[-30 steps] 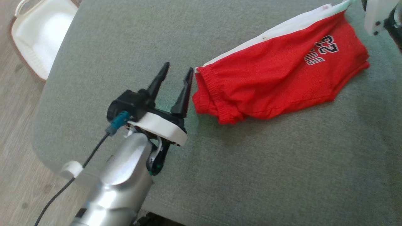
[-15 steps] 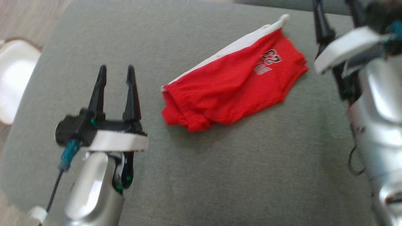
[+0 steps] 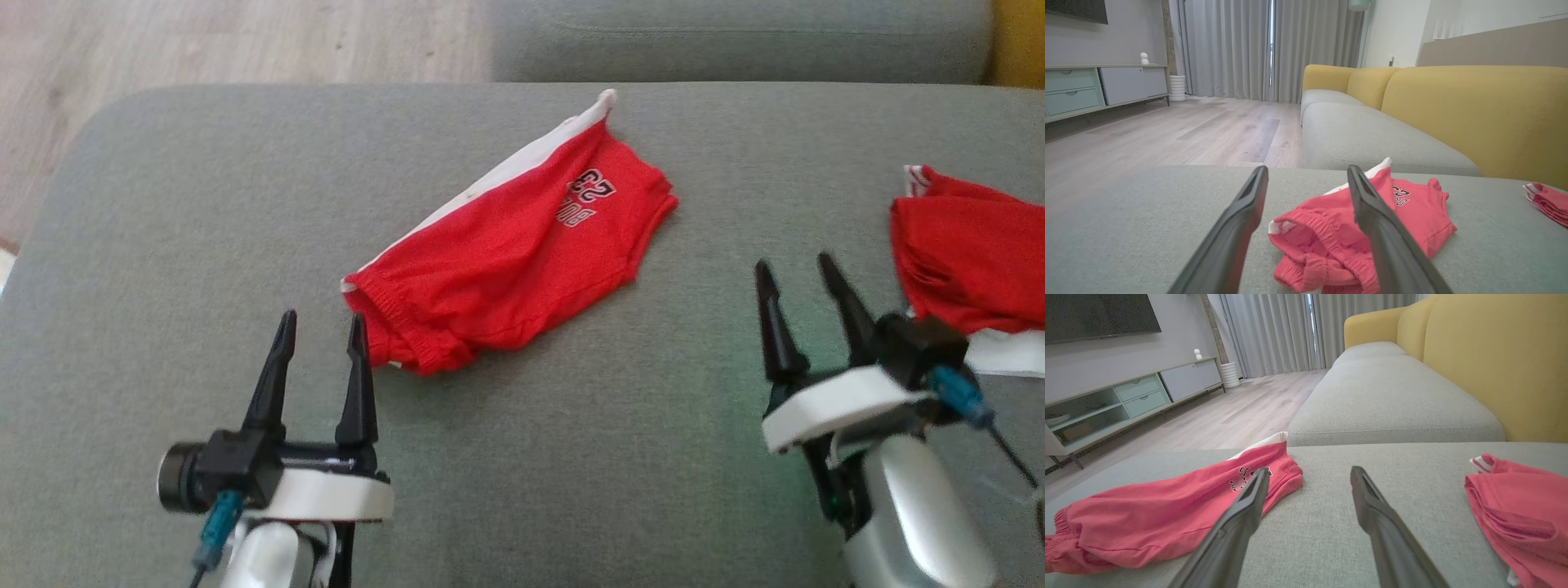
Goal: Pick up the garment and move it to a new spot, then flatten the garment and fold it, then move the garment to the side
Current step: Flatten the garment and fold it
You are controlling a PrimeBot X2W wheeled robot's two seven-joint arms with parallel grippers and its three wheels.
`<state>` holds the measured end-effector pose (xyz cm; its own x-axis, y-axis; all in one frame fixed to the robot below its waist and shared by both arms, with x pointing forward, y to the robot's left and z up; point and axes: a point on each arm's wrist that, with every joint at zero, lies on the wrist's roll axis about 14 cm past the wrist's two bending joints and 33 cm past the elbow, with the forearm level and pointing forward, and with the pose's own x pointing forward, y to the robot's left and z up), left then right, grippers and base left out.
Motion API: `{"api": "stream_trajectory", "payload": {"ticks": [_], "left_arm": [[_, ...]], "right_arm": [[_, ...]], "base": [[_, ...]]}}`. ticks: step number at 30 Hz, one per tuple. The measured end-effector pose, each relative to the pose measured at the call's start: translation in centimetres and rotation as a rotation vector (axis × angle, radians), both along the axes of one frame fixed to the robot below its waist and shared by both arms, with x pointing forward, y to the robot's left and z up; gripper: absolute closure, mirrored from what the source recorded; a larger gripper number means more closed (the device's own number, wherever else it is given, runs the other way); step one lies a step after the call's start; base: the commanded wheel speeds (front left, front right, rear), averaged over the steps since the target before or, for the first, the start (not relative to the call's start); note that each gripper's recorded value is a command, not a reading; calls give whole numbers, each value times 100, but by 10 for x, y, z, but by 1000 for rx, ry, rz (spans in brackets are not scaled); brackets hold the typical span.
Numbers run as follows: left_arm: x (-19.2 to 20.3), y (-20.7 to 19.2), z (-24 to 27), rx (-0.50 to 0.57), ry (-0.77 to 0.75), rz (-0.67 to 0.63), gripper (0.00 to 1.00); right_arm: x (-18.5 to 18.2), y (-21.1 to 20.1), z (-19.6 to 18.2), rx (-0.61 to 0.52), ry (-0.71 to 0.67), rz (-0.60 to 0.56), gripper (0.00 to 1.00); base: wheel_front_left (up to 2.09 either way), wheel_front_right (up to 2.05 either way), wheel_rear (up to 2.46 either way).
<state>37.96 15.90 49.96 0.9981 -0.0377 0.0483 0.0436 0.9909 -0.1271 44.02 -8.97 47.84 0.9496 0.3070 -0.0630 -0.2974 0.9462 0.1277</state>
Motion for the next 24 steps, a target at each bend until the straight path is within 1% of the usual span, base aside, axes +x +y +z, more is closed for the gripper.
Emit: {"api": "stream_trajectory", "payload": {"ticks": [3,6,10,13,17,20,24], "left_arm": [[-4,-9,-6,-5,15,-19,0],[-9,-14,-11,-8,30,-28,0],[-10,-8,-6,-13,16,-10,0],[-11,-7,-7,-15,16,-6,0],[-11,-3,-10,-8,26,2,0],[-8,0,-11,-10,29,11,0],[-4,0,-13,-26,37,15,0]], "right_arm": [[-17,-5,-5,28,19,-18,0],[-23,-15,-1,55,11,-50,0],[-28,-22,-3,72,15,-71,0],[-26,-22,-1,75,9,-74,0],[-21,-16,-7,66,40,-56,0],[-14,-8,-17,69,95,-31,0],[4,8,-32,138,203,-2,0]], "base": [[0,0,0],[0,0,0],[0,0,0],[0,0,0],[0,0,0],[0,0,0],[0,0,0]]}}
